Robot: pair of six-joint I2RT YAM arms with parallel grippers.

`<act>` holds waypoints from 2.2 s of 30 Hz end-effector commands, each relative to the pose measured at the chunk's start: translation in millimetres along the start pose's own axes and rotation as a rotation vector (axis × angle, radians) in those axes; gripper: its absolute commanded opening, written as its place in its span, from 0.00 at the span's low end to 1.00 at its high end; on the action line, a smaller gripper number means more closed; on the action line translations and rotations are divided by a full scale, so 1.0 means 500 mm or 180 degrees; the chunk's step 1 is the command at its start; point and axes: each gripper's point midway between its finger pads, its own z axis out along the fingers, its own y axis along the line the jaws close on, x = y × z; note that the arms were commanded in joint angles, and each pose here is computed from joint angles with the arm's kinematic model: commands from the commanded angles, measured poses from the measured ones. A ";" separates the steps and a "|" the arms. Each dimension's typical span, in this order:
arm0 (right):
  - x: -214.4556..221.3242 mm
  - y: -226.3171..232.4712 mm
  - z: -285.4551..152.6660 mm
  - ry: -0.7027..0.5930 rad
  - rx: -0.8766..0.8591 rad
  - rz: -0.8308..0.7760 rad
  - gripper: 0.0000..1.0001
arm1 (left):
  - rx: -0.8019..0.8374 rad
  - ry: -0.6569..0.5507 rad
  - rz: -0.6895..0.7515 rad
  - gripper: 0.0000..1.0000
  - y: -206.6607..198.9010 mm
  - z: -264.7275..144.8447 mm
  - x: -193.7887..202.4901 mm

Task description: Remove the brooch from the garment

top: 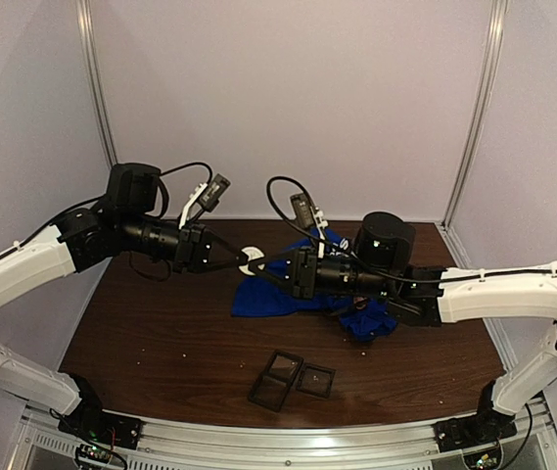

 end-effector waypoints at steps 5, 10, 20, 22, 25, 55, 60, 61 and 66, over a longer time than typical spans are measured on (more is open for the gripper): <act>-0.039 -0.077 -0.046 -0.0326 0.0581 0.0083 0.01 | -0.0067 -0.0049 -0.0035 0.00 -0.005 -0.019 -0.009; -0.040 -0.081 -0.051 -0.0347 0.0623 0.0102 0.01 | -0.0129 -0.0067 -0.0047 0.00 0.000 -0.021 -0.011; -0.041 -0.089 -0.064 -0.0409 0.0719 0.0128 0.01 | -0.0274 -0.0134 -0.0107 0.00 0.020 -0.030 -0.019; -0.042 -0.093 -0.066 -0.0421 0.0752 0.0135 0.01 | -0.0296 -0.0151 -0.0121 0.00 0.024 -0.033 -0.021; -0.042 -0.095 -0.069 -0.0432 0.0771 0.0136 0.01 | -0.0310 -0.0160 -0.0146 0.00 0.027 -0.033 -0.021; -0.044 -0.094 -0.072 -0.0427 0.0761 0.0085 0.08 | -0.0503 -0.0220 -0.0533 0.00 0.093 -0.039 -0.024; -0.043 -0.095 -0.073 -0.0421 0.0763 0.0079 0.11 | -0.0514 -0.0204 -0.0568 0.00 0.098 -0.037 -0.022; -0.043 -0.095 -0.073 -0.0422 0.0768 0.0077 0.11 | -0.0517 -0.0202 -0.0573 0.00 0.099 -0.037 -0.021; -0.043 -0.092 -0.072 -0.0402 0.0738 0.0059 0.14 | -0.0517 -0.0203 -0.0570 0.00 0.100 -0.037 -0.021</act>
